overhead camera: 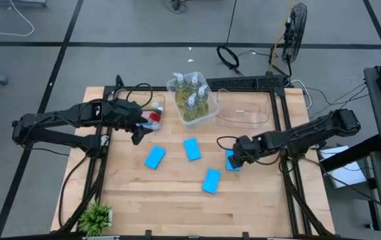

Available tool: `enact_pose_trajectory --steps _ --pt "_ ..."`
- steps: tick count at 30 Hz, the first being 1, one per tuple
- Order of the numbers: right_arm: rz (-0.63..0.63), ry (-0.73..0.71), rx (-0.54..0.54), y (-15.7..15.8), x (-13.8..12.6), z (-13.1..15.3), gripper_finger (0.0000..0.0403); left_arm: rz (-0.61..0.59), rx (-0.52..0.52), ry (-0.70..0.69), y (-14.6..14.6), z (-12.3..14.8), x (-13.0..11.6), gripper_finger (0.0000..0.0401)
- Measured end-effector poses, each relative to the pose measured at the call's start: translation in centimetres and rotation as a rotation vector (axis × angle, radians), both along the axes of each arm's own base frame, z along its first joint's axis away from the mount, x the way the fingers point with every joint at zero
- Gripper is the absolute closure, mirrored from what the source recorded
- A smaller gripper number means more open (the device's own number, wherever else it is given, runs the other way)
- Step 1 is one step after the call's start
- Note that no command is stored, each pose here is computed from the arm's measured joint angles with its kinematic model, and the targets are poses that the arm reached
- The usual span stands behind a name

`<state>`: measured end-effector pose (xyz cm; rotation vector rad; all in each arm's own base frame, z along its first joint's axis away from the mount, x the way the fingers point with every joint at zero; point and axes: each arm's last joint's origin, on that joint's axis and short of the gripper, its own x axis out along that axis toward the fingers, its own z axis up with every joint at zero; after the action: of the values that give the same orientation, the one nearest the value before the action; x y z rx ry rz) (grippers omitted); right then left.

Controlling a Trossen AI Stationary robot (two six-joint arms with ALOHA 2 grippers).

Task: Pick & Place Kitchen Sink Supplies
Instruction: Put the blue sponge into the right transparent bin

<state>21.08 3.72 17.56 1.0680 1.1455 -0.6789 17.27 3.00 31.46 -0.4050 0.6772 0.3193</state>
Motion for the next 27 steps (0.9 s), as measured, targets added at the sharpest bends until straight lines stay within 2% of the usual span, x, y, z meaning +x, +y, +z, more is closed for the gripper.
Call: enact_pose_trajectory --steps 7,11,19,23,27 --pt "-0.03 -0.045 0.013 -0.1 -0.4 -1.8 0.0164 0.0 0.0 -0.003 0.0 0.0 0.0 0.0144" --pt "-0.047 -0.067 -0.02 -0.2 -0.4 -2.4 0.0186 0.0 0.005 -0.03 0.0 0.2 0.2 0.0144" --pt "-0.056 -0.008 -0.073 -0.4 -0.7 -4.3 0.0237 0.001 0.011 -0.067 0.1 0.5 0.4 0.0144" --pt "-0.058 0.019 -0.085 -0.5 -1.0 -4.8 0.028 0.002 0.009 -0.066 0.1 0.5 0.4 0.0144" --pt "-0.054 0.017 -0.105 -0.5 -1.1 -4.8 0.0343 0.0 0.01 -0.066 0.1 0.5 0.4 0.0144"
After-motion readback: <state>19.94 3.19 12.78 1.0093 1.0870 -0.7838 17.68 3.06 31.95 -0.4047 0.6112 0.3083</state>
